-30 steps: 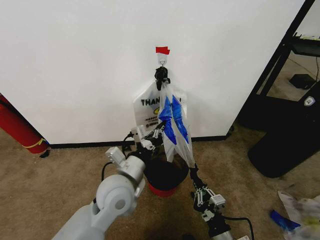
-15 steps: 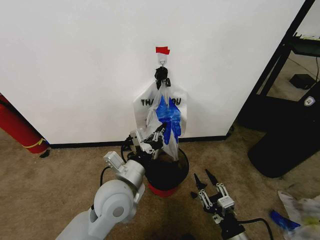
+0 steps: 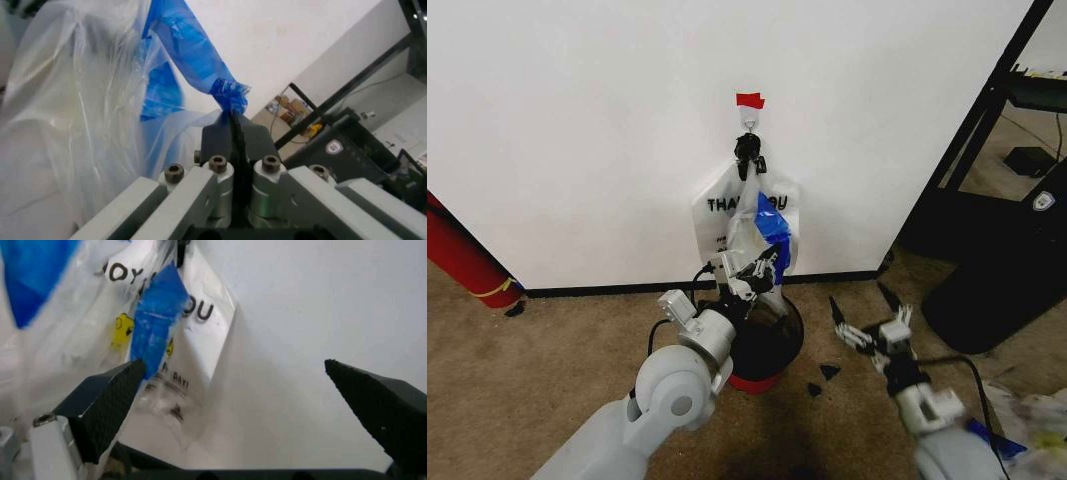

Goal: Pick up the garbage bag from the wall and place it over the trash bin.

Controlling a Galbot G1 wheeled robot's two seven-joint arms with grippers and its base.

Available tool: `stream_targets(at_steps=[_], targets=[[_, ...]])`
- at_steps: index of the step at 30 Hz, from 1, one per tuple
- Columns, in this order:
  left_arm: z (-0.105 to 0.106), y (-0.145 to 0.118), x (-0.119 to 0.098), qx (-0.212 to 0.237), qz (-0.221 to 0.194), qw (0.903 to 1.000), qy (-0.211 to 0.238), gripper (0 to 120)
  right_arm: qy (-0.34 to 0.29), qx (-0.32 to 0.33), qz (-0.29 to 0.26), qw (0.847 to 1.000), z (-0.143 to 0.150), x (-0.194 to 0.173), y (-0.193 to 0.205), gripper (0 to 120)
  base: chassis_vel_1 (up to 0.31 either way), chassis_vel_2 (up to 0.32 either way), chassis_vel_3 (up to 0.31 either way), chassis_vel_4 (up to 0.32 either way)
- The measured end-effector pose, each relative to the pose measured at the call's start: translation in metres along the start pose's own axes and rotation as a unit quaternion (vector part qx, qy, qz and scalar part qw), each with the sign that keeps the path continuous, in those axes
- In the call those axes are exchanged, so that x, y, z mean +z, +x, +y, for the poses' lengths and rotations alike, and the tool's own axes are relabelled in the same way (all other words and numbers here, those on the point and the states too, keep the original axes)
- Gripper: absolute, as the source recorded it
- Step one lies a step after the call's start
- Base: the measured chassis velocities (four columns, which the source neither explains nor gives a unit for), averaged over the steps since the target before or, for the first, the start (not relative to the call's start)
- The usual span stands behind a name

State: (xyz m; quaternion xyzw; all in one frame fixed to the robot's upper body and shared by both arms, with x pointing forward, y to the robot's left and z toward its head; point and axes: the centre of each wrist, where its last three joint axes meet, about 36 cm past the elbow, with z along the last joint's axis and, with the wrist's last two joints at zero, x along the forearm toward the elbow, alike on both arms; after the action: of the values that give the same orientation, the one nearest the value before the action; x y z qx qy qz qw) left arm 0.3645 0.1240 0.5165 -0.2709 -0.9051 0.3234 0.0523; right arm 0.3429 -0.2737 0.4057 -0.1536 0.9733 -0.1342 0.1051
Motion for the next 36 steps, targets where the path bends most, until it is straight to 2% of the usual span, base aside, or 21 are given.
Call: stream_targets(at_steps=[7, 16, 21, 24, 25, 29, 30, 36], targets=[[0.002, 0.004, -0.004, -0.004, -0.002, 1.0, -0.004, 0, -0.006, -0.027, -0.006, 1.0, -0.003, 0.005, -0.041, 100, 0.0, 0.0, 0.0, 0.0], [0.0, 0.007, -0.006, -0.003, -0.005, 1.0, 0.0, 0, -0.003, -0.062, -0.014, 0.998, 0.019, 0.013, -0.087, 98, 0.0, 0.0, 0.0, 0.0], [-0.001, 0.008, -0.008, -0.003, -0.007, 1.0, 0.001, 0, 0.008, -0.066, -0.018, 0.998, 0.025, 0.014, -0.097, 79, 0.0, 0.0, 0.0, 0.0], [-0.001, 0.008, -0.009, -0.002, -0.007, 1.0, 0.002, 0, 0.007, -0.067, -0.016, 0.998, 0.027, 0.016, -0.099, 72, 0.0, 0.0, 0.0, 0.0], [-0.001, 0.008, -0.01, -0.002, -0.007, 1.0, 0.003, 0, 0.006, -0.068, -0.015, 0.998, 0.028, 0.017, -0.099, 66, 0.0, 0.0, 0.0, 0.0], [-0.003, 0.009, -0.011, 0.0, -0.005, 0.9999, 0.01, 0, -0.014, -0.071, -0.004, 0.997, 0.039, 0.021, -0.104, 51, 0.0, 0.0, 0.0, 0.0], [-0.003, 0.009, -0.011, 0.0, -0.005, 0.9999, 0.01, 0, -0.014, -0.071, -0.004, 0.997, 0.039, 0.021, -0.104, 51, 0.0, 0.0, 0.0, 0.0], [-0.004, 0.01, -0.013, 0.002, -0.007, 0.9999, 0.014, 0, -0.038, -0.076, 0.004, 0.996, 0.052, 0.023, -0.112, 25, 0.0, 0.0, 0.0, 0.0]])
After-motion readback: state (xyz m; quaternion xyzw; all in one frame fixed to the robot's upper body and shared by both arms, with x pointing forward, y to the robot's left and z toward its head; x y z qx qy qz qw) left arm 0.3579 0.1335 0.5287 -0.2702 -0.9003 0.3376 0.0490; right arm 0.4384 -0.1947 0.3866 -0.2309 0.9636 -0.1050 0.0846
